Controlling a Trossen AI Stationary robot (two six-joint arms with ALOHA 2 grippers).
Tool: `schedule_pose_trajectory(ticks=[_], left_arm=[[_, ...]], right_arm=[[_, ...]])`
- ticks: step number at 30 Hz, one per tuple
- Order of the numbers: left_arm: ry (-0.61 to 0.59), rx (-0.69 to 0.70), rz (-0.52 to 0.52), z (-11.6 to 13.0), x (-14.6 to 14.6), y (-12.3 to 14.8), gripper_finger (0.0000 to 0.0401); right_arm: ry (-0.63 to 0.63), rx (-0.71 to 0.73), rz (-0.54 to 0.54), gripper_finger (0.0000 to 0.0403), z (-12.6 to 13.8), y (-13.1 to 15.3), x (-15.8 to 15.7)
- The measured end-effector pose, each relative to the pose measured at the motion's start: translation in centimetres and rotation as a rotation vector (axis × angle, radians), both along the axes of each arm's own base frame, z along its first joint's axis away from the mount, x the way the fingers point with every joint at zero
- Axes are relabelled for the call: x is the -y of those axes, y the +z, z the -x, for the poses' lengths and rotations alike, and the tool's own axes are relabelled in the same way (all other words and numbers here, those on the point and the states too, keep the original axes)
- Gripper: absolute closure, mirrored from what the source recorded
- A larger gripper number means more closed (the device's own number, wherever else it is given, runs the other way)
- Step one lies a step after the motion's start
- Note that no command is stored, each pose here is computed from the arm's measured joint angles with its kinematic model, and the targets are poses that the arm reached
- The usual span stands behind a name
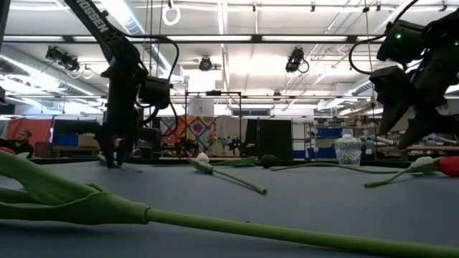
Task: Sort flowers into vase by color
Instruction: Put the left black tulip into the transparent vase
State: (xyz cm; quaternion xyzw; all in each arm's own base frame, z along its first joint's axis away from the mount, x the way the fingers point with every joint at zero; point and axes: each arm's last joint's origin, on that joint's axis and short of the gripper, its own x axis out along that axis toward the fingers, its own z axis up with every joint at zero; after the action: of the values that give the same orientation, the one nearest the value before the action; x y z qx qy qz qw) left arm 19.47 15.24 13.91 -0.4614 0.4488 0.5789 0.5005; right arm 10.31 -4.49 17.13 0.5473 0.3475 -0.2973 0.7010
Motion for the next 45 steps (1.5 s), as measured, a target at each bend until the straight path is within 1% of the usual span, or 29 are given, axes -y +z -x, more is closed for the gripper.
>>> schedule_pose_trajectory(ticks=[3, 4, 5, 9, 14, 19, 21, 23, 25, 26, 28, 30, 34, 38, 41, 45], left_arm=[[-0.048, 0.000, -0.005, 0.1, 0.3, 0.4, 0.0379], [-0.055, 0.001, -0.007, 0.0, 0.4, 0.5, 0.0388], [-0.063, 0.002, -0.011, 0.0, 0.5, 0.6, 0.0391], [-0.155, 0.028, -0.012, -0.2, 1.1, 1.3, 0.0391], [-0.265, 0.116, -0.085, -0.7, 2.8, 3.7, 0.0394], [-0.486, 0.246, -0.260, -1.2, 4.3, 7.1, 0.0395], [-0.576, 0.324, -0.338, -1.5, 4.6, 8.3, 0.0395], [-0.722, 0.423, -0.406, -2.1, 4.7, 9.5, 0.0396], [-0.911, 0.494, -0.469, -2.7, 5.0, 10.4, 0.0396], [-0.979, 0.524, -0.496, -2.9, 5.1, 10.7, 0.0396], [-1.054, 0.577, -0.540, -3.4, 5.2, 11.2, 0.0396], [-1.079, 0.640, -0.581, -3.8, 5.1, 11.6, 0.0396], [-1.113, 0.775, -0.678, -4.9, 5.2, 12.8, 0.0396], [-1.216, 0.824, -0.880, -5.7, 5.8, 14.3, 0.0393], [-1.215, 0.888, -1.004, -6.6, 6.3, 15.4, 0.0383], [-1.226, 0.921, -1.012, -8.9, 6.5, 16.1, 0.0377]], right_arm=[[-0.042, -0.008, -0.001, 0.0189, 0.0, 0.0, 0.0], [-0.055, -0.009, -0.006, 0.0195, 0.0, 0.0, 0.0], [-0.065, -0.008, -0.013, 0.0201, 0.0, 0.0, 0.0], [-0.105, -0.004, -0.047, 0.0222, 0.0, 0.0, 0.0], [-0.167, -0.002, -0.084, 0.0242, -0.2, 0.0, -0.3], [-0.197, 0.036, -0.111, 0.0247, -0.8, 0.2, -0.9], [-0.206, 0.069, -0.119, 0.0247, -1.2, 0.5, -1.2], [-0.211, 0.134, -0.111, 0.0247, -1.8, 0.9, -1.5], [-0.227, 0.213, -0.083, 0.0247, -2.4, 1.4, -1.8], [-0.237, 0.257, -0.064, 0.0248, -2.8, 1.8, -1.9], [-0.241, 0.342, -0.027, 0.0248, -3.3, 2.4, -2.2], [-0.224, 0.411, -0.003, 0.0248, -3.8, 3.0, -2.5], [-0.147, 0.475, 0.050, 0.0248, -4.2, 3.6, -3.0], [-0.098, 0.489, 0.089, 0.0248, -4.3, 3.8, -3.2], [-0.031, 0.502, 0.111, 0.0247, -4.3, 3.9, -3.3], [0.068, 0.455, 0.152, 0.0247, -4.2, 4.5, -3.4]])
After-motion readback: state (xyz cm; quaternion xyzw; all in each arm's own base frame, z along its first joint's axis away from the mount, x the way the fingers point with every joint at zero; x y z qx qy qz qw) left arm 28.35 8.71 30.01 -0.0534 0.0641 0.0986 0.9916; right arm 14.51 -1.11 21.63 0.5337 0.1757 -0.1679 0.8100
